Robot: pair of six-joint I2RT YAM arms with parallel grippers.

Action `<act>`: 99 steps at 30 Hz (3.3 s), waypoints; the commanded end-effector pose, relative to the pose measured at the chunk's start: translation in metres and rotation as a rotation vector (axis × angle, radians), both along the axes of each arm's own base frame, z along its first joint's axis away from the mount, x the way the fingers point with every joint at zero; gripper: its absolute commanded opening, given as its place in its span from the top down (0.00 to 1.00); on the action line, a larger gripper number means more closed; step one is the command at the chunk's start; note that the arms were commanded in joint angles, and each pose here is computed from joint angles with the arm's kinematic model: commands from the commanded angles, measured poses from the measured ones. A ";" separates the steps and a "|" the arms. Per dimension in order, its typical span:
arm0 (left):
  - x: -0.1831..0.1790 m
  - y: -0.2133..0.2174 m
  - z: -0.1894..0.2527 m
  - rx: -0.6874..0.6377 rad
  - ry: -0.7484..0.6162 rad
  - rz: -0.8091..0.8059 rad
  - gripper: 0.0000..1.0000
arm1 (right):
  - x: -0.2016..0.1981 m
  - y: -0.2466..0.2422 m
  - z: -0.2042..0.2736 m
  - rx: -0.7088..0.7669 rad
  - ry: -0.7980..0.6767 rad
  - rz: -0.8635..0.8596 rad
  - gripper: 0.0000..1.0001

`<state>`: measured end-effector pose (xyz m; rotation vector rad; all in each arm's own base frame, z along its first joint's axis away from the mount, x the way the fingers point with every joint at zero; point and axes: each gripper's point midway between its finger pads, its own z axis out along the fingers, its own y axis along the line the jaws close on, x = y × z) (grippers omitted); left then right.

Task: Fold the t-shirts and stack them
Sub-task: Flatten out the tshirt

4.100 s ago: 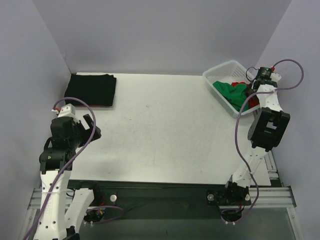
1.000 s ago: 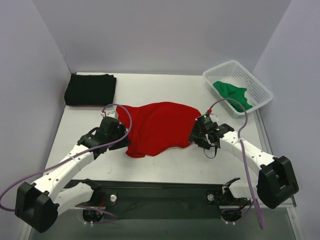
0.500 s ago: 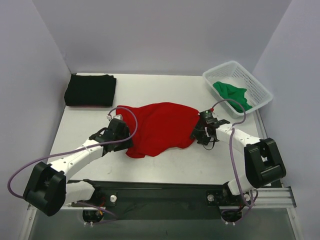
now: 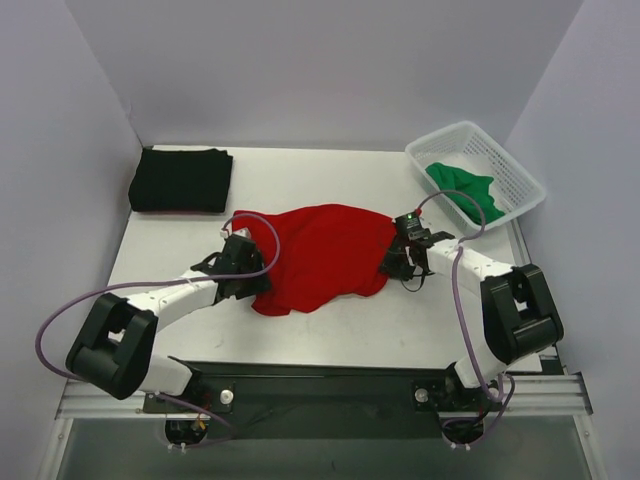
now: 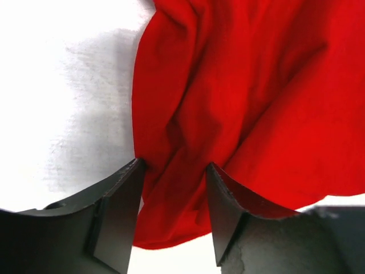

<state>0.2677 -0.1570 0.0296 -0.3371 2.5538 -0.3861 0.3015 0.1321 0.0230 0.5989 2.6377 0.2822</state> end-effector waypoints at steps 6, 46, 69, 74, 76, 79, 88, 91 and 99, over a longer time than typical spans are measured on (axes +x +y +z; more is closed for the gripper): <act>0.020 -0.025 0.002 -0.104 -0.048 -0.050 0.64 | 0.008 0.000 0.004 -0.024 0.005 0.021 0.85; -0.012 0.042 0.049 0.091 -0.056 0.023 0.53 | -0.039 -0.037 0.042 -0.081 0.066 0.022 0.64; 0.000 0.022 0.034 0.112 -0.081 -0.039 0.53 | -0.042 -0.027 0.031 -0.075 0.102 0.049 0.64; -0.002 0.023 0.022 0.132 -0.045 -0.041 0.53 | -0.042 -0.026 0.029 -0.076 0.109 0.051 0.64; -0.001 0.023 0.020 0.139 -0.042 -0.045 0.54 | -0.042 -0.026 0.029 -0.076 0.107 0.054 0.64; -0.002 0.024 0.016 0.166 -0.021 -0.050 0.54 | -0.042 -0.026 0.029 -0.076 0.107 0.057 0.64; -0.008 0.031 0.008 0.220 0.011 -0.049 0.59 | -0.044 -0.027 0.027 -0.082 0.113 0.051 0.64; -0.012 0.032 0.005 0.224 0.024 -0.051 0.63 | -0.044 -0.027 0.027 -0.082 0.113 0.052 0.64; -0.019 0.033 -0.003 0.235 0.047 -0.061 0.64 | -0.044 -0.027 0.026 -0.080 0.115 0.050 0.64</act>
